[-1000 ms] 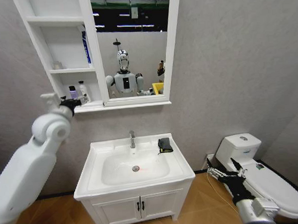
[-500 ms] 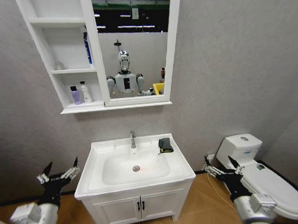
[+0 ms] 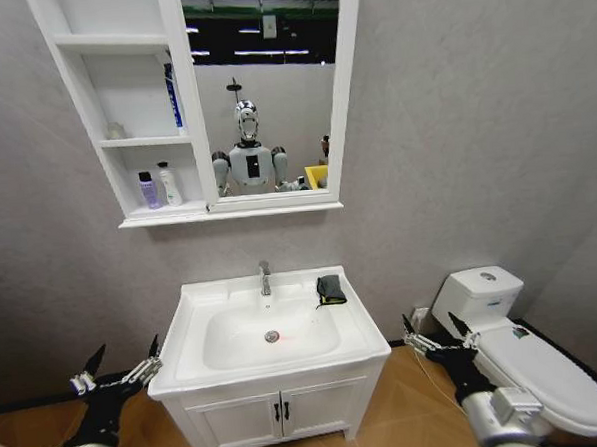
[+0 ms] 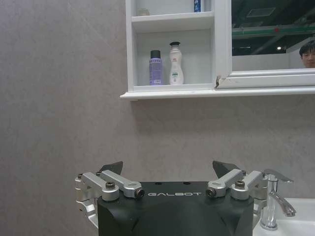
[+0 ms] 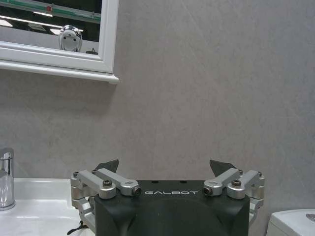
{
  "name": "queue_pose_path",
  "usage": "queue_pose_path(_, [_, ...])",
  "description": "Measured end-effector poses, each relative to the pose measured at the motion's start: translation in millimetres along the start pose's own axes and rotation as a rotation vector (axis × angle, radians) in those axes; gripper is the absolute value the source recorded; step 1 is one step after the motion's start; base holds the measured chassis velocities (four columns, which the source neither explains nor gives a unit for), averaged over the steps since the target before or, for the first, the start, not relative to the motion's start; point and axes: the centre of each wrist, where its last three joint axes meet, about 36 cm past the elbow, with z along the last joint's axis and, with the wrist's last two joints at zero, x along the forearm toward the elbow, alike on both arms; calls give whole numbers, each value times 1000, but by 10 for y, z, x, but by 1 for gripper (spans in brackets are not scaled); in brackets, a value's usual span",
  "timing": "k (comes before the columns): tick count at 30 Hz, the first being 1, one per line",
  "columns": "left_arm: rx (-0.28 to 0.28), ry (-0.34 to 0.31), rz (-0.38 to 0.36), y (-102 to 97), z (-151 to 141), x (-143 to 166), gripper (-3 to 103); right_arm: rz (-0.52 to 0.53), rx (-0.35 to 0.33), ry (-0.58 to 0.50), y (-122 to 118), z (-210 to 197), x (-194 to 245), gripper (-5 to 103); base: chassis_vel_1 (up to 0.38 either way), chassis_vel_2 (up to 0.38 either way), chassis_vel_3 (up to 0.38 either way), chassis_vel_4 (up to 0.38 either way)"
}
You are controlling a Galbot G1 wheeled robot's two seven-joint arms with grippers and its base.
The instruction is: Move facial cleanser and shampoo from washbasin to cabinet, then wipe washbasin with towel.
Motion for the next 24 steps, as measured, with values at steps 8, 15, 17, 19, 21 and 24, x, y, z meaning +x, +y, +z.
queue_pose_path(8, [4, 2, 0, -2, 8, -14, 100, -14, 11, 14, -24, -8, 47, 100, 0, 0, 0, 0])
queue_pose_path(15, [6, 3, 0, -2, 12, -19, 100, -26, 14, 18, -2, -5, 51, 100, -58, 48, 44, -62])
queue_pose_path(17, [6, 3, 0, -2, 12, -20, 100, -28, 14, 20, 1, 1, 50, 100, -125, 129, 137, -156])
queue_pose_path(19, [7, 3, 0, -3, 12, -21, 100, -28, 14, 20, 1, 3, 48, 100, -138, 152, 147, -165])
queue_pose_path(21, [7, 3, 0, -3, 12, -22, 100, -29, 15, 20, 0, 2, 46, 100, -158, 160, 161, -164])
queue_pose_path(24, [7, 4, 0, -3, 13, -23, 100, -28, 15, 19, -2, 10, 44, 100, -141, 142, 151, -152])
